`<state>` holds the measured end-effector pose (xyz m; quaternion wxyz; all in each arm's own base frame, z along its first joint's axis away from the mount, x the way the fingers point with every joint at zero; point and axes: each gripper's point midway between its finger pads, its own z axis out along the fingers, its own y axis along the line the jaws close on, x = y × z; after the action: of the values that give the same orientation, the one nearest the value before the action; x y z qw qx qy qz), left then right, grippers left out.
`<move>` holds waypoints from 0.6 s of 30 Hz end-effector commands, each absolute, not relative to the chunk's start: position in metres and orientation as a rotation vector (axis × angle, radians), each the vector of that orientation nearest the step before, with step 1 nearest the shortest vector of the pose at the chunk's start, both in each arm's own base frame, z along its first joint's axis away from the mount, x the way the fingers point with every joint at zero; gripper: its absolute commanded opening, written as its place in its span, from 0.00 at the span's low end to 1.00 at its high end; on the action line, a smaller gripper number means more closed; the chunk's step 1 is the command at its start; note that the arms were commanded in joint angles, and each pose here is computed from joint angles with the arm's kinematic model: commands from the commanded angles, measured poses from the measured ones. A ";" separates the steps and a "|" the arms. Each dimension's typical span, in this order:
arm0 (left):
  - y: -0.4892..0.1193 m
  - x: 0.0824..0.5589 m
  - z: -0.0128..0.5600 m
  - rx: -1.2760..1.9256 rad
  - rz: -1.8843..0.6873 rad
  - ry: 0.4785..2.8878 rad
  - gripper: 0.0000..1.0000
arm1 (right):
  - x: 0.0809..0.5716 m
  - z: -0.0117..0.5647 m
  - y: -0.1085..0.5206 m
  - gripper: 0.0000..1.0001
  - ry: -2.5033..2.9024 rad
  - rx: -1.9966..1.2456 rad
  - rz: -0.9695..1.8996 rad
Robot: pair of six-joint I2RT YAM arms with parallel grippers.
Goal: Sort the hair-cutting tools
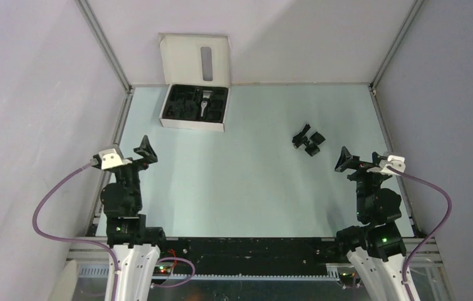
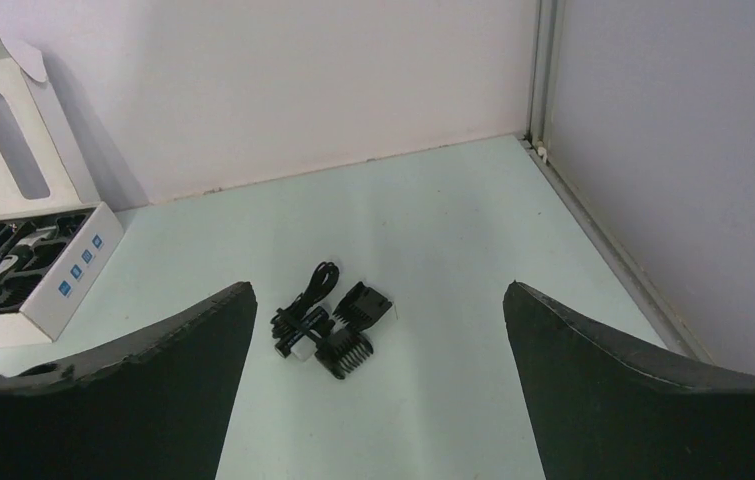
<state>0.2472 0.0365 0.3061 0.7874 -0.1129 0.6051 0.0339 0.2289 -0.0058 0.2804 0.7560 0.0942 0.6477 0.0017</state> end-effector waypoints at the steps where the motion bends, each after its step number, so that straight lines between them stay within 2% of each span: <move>1: 0.037 0.247 0.320 -0.262 0.054 1.270 1.00 | 0.224 0.298 -0.008 1.00 1.372 0.233 0.024; 6: 0.031 0.255 0.313 -0.266 0.015 1.348 1.00 | 0.223 0.301 -0.004 0.99 1.361 0.233 0.057; 11: 0.026 0.275 0.277 -0.315 -0.013 1.602 1.00 | 0.219 0.304 0.005 0.99 1.347 0.199 0.100; 18: 0.008 0.318 0.261 -0.406 -0.145 1.830 1.00 | 0.212 0.310 0.018 0.99 1.317 0.153 0.169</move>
<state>0.3023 0.0231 0.2718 0.6427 -0.1509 0.7510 -0.0142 0.2216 0.0120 0.2860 0.7640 0.0746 0.6391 0.0477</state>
